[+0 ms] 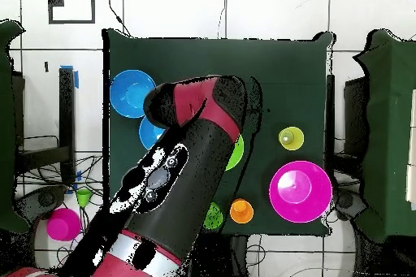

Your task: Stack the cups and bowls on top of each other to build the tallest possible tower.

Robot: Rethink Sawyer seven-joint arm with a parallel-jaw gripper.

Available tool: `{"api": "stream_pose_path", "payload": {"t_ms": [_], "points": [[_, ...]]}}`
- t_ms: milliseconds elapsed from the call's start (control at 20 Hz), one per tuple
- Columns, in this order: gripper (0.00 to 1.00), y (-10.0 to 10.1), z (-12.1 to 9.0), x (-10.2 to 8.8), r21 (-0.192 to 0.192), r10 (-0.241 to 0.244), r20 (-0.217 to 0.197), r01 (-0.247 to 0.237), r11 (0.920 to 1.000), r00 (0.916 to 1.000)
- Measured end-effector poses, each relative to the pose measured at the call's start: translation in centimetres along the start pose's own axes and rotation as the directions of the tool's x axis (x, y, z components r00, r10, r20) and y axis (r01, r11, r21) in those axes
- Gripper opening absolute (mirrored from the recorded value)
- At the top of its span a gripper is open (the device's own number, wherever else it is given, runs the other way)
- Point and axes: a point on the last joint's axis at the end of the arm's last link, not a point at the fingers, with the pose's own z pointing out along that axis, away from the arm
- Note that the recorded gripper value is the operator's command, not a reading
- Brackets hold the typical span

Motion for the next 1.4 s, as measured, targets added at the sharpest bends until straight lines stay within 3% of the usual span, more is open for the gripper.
{"api": "stream_pose_path", "payload": {"t_ms": [1000, 1400], "points": [[1.0, 0.5, 1.6, 1.0, 0.016, -0.017, -0.019, 0.018, 0.9997, 0.9997], [1.0, -0.6, 2.5, 0.8, 0.012, 0.006, -0.044, -0.005, 0.9999, 0.999]]}}
